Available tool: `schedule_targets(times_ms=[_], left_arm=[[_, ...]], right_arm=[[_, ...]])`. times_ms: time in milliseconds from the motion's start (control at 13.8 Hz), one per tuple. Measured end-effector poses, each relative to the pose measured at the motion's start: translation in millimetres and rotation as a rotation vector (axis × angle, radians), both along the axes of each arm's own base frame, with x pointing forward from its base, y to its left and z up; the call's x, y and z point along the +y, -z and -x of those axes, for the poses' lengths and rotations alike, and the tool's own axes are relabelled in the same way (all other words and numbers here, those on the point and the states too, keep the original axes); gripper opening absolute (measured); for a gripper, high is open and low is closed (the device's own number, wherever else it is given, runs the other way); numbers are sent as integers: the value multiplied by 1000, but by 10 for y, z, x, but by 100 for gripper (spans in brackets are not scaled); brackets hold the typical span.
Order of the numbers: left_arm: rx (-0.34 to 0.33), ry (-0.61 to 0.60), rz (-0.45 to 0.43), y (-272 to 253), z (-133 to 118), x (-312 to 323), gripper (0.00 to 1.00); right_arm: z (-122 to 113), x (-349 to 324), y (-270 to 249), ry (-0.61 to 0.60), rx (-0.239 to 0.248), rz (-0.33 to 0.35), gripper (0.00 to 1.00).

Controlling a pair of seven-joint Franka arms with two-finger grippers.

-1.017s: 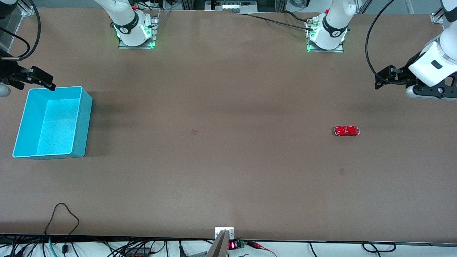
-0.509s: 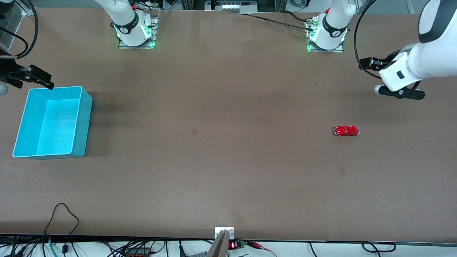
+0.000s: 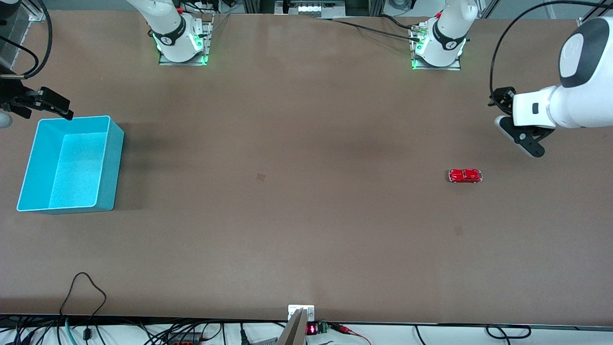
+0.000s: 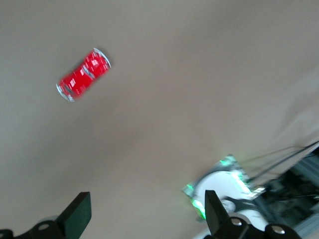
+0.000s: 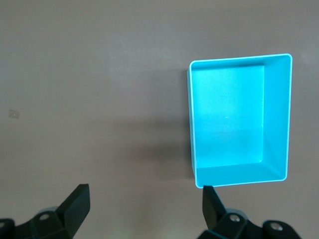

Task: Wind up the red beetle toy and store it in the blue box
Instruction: 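Lower the open left gripper over the red beetle car, then close the left gripper on the red beetle car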

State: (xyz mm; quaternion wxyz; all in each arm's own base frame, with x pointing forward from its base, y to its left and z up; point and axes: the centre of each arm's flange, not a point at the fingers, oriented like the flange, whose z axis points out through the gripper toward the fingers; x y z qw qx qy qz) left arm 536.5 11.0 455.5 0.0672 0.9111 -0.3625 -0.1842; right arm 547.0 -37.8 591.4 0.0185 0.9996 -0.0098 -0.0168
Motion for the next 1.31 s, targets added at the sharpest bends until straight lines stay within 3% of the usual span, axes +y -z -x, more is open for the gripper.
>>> schedule_targets(times_ms=[509,799,1017,1308], left_arm=[[-239,453,69,1260,-161,184,100],[-324,709,114,1895,-288,322,100],[-350,759,120,2233,-195,319,100],[-326,763,136,2422,-34,333,98]], right_arm=[[102,-3,60,-1,-25,-3,100],[117,-8,10,-1,-40,-3,100],[116,7,7,-4,-41,-3,100],[111,69,-46,-16,-52,-2,100]])
